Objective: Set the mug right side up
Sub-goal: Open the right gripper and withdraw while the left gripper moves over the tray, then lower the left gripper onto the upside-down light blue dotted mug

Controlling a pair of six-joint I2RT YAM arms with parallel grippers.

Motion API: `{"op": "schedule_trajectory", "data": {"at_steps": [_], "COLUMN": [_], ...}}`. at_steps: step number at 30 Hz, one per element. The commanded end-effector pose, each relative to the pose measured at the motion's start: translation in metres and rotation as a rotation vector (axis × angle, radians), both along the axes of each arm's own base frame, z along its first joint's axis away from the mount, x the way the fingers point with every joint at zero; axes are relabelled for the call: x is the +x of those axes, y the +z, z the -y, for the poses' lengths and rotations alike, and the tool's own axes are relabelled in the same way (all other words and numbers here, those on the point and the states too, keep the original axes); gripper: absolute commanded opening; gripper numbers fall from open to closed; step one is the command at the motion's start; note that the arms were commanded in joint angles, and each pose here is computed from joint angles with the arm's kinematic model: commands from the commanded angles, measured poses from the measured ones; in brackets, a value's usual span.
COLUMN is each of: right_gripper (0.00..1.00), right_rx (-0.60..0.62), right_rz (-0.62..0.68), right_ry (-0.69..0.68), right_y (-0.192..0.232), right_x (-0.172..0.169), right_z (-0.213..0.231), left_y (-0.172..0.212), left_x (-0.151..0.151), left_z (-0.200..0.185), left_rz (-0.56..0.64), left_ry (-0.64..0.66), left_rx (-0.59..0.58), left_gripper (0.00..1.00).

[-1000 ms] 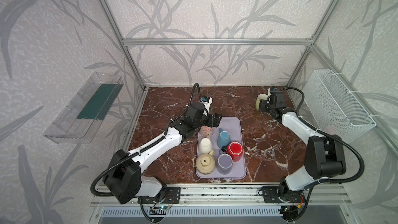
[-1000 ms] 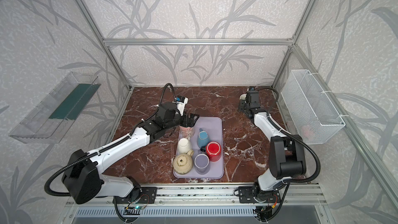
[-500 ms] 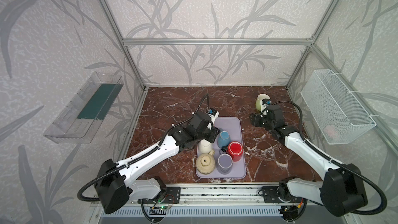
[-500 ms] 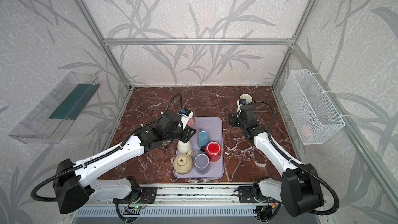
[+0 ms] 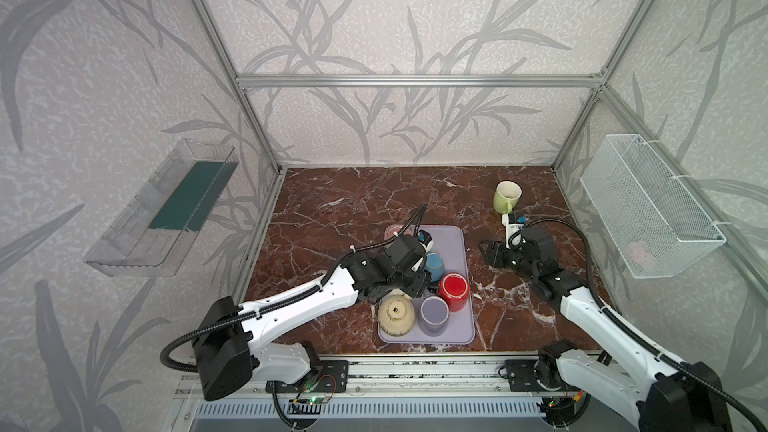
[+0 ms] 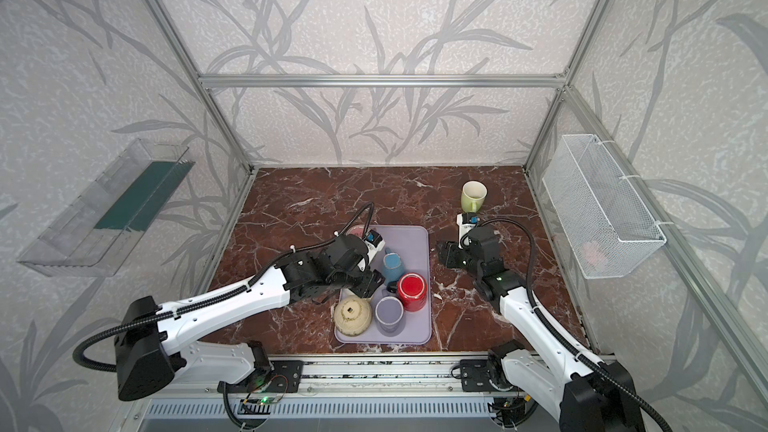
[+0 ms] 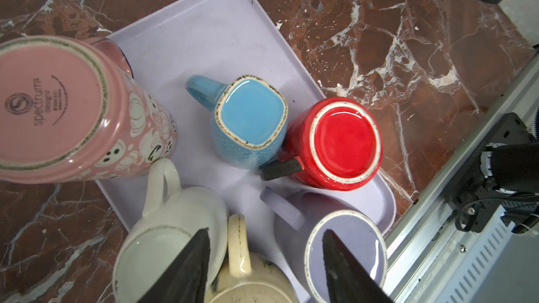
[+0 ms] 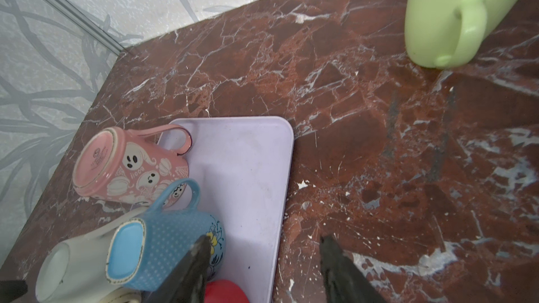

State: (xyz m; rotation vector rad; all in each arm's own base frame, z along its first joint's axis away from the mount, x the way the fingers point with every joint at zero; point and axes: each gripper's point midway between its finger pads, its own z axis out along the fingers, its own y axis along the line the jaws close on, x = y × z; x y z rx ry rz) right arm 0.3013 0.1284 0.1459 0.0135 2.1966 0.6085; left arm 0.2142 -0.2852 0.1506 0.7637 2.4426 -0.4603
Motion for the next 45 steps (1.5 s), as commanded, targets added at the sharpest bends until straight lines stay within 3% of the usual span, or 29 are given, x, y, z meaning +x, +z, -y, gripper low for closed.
{"op": "schedule_trajectory", "data": {"at_steps": [1, 8, 13, 21, 27, 45], "right_gripper": [0.62, 0.62, 0.62, 0.63, 0.63, 0.63], "right_rx": [0.073, 0.140, 0.159, 0.168, 0.171, 0.169], "right_rz": [0.035, 0.038, 0.043, 0.097, 0.142, 0.116], "right_ry": [0.020, 0.033, 0.033, 0.016, 0.018, 0.014], "right_y": [0.006, 0.005, 0.009, 0.027, 0.041, 0.031], "right_x": [0.000, -0.005, -0.006, -0.015, -0.022, -0.015], "right_z": [-0.009, -0.015, -0.016, -0.009, -0.006, -0.008], "left_y": [-0.005, -0.012, -0.001, -0.017, -0.043, -0.044], "left_x": [0.004, 0.010, 0.019, 0.024, 0.027, 0.063], "left_z": [-0.004, -0.011, 0.004, 0.020, 0.022, 0.039], "left_rz": [0.007, -0.021, 0.006, -0.086, -0.119, -0.053], "left_ry": [-0.016, 0.005, -0.001, -0.030, 0.015, 0.102], "left_rx": [0.087, 0.202, 0.151, 0.216, 0.211, 0.121], "left_gripper": [0.64, 0.65, 0.65, 0.58, 0.57, 0.46]}}
